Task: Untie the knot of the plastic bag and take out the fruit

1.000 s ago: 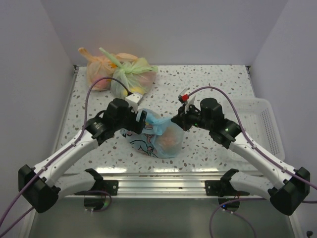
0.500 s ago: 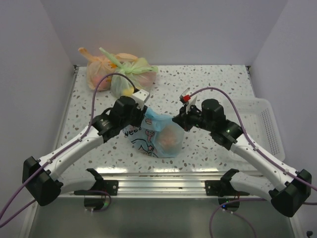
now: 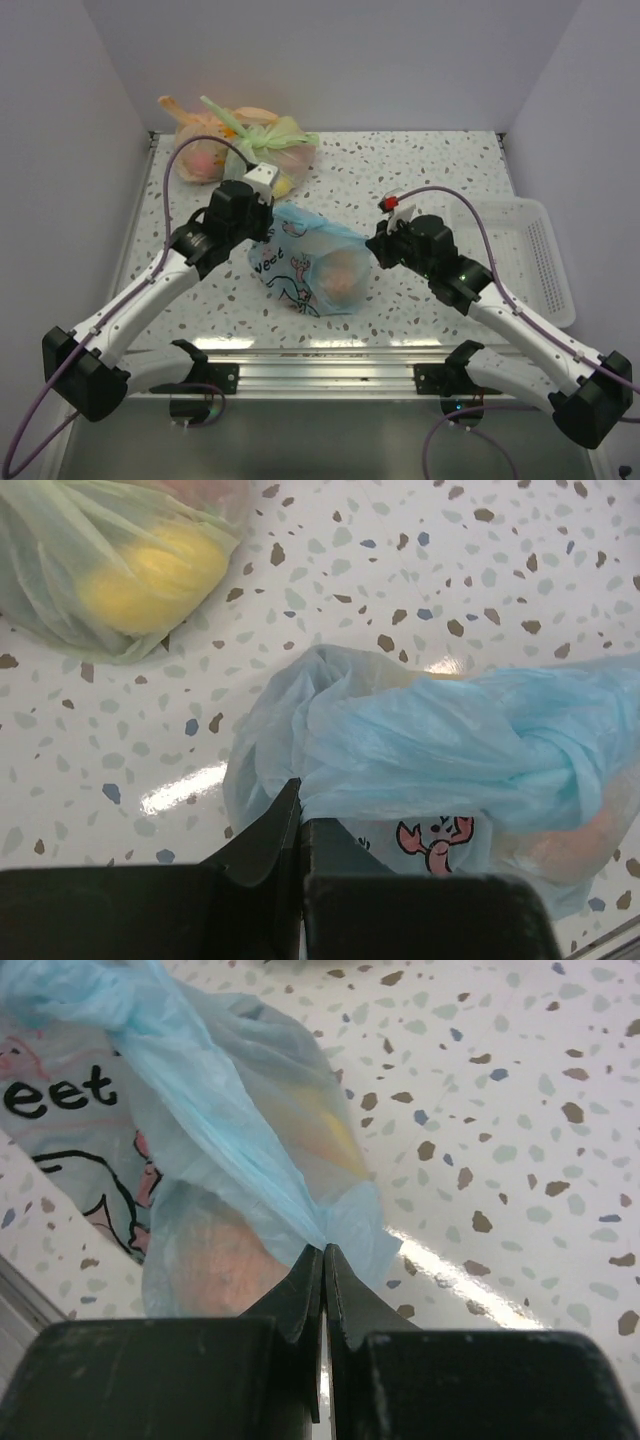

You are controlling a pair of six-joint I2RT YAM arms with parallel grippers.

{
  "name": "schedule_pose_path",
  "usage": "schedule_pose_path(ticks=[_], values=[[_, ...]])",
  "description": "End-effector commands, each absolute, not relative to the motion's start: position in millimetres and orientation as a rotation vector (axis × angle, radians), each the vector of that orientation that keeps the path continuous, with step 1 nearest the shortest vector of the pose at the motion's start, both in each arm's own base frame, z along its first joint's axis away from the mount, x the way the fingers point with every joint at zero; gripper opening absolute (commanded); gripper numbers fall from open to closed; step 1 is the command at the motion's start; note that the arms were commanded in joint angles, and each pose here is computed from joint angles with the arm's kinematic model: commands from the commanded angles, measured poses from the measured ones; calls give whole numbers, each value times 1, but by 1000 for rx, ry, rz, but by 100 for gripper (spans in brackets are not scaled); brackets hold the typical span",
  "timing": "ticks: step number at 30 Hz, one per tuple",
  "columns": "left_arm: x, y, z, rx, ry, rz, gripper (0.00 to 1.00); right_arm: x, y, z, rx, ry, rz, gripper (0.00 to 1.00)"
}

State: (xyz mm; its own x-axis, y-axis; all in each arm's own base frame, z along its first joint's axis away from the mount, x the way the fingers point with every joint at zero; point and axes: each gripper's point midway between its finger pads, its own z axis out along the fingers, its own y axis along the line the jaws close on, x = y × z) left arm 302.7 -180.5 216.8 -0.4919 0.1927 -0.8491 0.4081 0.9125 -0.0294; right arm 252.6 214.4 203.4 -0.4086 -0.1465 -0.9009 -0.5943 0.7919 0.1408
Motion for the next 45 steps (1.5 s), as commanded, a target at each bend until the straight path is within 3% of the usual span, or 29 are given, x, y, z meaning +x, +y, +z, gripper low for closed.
schedule_pose_path(ticks=[1, 8, 14, 15, 16, 18, 19, 21, 24, 29, 38, 44, 45], values=[[327, -137, 263, 174, 2011, -189, 0, 280, 172, 210, -296, 1969, 339, 0], [325, -76, 244, -237, 2074, -90, 0, 298, 156, 267, -36, 1845, 385, 0], [300, -108, 222, -173, 2099, -351, 0, 279, 200, 268, -307, 1871, 588, 3], [293, -117, 222, -142, 2103, -412, 0, 270, 209, 267, -370, 1887, 641, 9], [289, -119, 219, -132, 2112, -433, 0, 267, 211, 266, -396, 1899, 652, 29], [278, -120, 212, -123, 2132, -462, 0, 256, 212, 274, -441, 1916, 659, 53], [273, -122, 207, -117, 2147, -479, 0, 254, 211, 278, -447, 1918, 640, 70], [266, -122, 208, -136, 2146, -501, 0, 252, 207, 292, -446, 1937, 582, 85], [258, -129, 215, -169, 2134, -585, 0, 243, 218, 308, -431, 1969, 563, 97], [248, -141, 217, -274, 2105, -739, 0, 228, 254, 323, -275, 1973, 611, 99], [235, -146, 209, -332, 2090, -833, 0, 229, 309, 272, 43, 2020, 661, 99], [230, -146, 198, -340, 2103, -842, 0, 233, 345, 236, 93, 2063, 745, 99], [230, -146, 196, -342, 2105, -840, 0, 233, 347, 230, 87, 2070, 754, 94]])
